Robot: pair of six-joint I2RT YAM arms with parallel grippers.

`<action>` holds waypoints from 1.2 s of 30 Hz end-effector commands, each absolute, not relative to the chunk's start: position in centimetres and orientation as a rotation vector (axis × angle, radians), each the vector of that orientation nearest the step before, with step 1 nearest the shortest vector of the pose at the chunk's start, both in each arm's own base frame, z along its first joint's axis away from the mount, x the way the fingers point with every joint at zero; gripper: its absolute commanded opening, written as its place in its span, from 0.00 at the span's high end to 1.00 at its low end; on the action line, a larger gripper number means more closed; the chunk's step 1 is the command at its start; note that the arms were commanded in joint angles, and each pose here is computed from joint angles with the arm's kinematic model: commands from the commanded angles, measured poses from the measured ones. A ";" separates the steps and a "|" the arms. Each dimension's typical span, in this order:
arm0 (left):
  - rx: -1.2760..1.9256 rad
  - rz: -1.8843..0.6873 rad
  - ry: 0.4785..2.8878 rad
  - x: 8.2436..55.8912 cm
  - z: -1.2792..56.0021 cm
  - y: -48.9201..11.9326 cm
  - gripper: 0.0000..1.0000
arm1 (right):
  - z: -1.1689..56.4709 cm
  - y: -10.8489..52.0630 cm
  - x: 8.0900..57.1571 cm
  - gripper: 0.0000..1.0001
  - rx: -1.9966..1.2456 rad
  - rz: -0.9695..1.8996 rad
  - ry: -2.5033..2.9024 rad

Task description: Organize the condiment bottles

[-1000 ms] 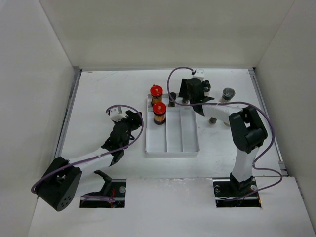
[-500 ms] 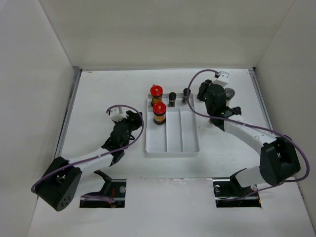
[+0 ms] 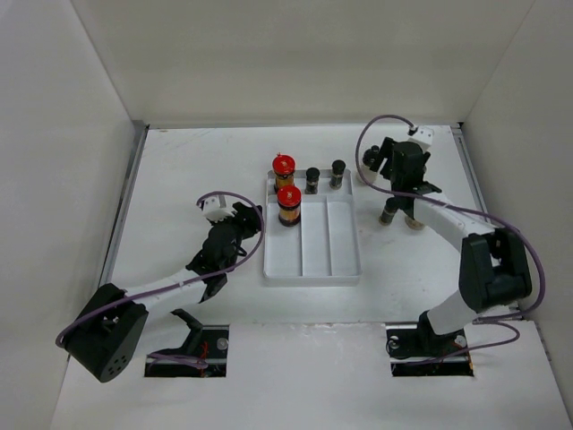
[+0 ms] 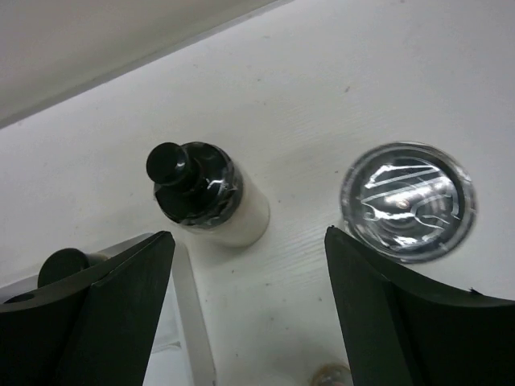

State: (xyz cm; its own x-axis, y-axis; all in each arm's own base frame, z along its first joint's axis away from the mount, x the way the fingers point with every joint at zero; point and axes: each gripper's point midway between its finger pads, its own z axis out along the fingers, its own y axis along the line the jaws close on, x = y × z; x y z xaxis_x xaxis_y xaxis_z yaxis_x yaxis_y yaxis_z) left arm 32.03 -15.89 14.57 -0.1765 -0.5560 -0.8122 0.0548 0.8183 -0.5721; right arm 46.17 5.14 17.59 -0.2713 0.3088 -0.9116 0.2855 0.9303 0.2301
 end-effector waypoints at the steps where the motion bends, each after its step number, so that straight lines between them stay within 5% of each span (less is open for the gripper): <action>1: -0.398 -0.591 1.620 32.5 16.0 -16.2 0.46 | 19.6 7.2 48.7 0.16 0.314 0.071 1.845; 16: -0.407 -0.587 1.625 32.8 15.8 -16.0 0.46 | 16.6 8.5 53.4 0.09 0.231 0.021 1.920; 24: -0.414 -0.580 1.632 32.9 15.4 -15.8 0.46 | 15.0 9.0 54.3 0.18 0.238 0.027 1.953; 30: -0.419 -0.576 1.629 33.0 15.4 -15.7 0.46 | 14.8 8.8 54.5 0.36 0.240 0.013 1.960; 36: -0.414 -0.579 1.634 33.0 15.3 -15.9 0.46 | 19.8 7.7 53.0 0.47 0.298 0.000 1.831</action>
